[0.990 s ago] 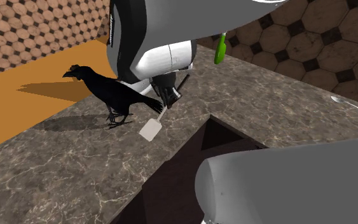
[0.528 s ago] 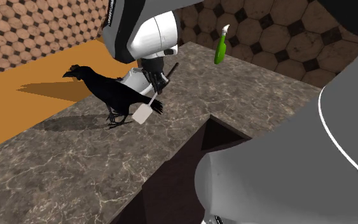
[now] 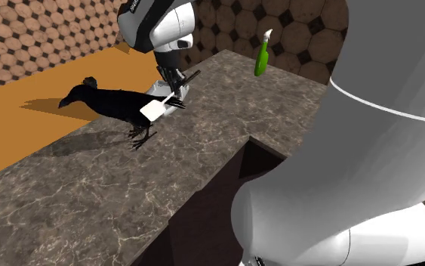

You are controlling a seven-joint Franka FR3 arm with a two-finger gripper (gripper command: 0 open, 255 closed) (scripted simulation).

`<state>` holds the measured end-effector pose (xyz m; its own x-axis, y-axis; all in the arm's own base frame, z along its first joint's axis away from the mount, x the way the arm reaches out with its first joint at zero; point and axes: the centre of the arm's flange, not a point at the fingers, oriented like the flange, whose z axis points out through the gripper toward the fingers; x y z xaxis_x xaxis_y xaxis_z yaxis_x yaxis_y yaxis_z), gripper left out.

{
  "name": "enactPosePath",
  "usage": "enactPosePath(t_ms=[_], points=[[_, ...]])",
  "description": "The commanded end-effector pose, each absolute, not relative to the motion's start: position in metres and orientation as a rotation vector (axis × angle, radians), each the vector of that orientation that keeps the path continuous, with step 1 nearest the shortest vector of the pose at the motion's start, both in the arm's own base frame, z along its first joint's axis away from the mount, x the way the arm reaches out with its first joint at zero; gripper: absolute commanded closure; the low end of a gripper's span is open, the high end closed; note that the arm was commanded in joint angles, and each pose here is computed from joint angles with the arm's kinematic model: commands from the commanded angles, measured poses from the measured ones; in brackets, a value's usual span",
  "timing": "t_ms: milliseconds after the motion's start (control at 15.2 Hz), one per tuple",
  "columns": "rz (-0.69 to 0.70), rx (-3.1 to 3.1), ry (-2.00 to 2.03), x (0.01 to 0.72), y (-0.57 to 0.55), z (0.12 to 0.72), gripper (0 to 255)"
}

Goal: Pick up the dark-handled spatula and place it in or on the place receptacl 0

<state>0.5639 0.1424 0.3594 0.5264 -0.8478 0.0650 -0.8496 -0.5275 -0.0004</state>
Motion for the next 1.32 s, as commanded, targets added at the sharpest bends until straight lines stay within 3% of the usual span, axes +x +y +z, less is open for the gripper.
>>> enactPosePath(t_ms=[0, 792, 1254], points=[[0.091, 2.716, -1.513, 0.587, 0.148, 0.359, 255], [0.091, 2.715, -1.513, 0.741, 0.186, 0.365, 255], [0.091, 2.716, -1.513, 0.749, 0.188, 0.333, 255]])
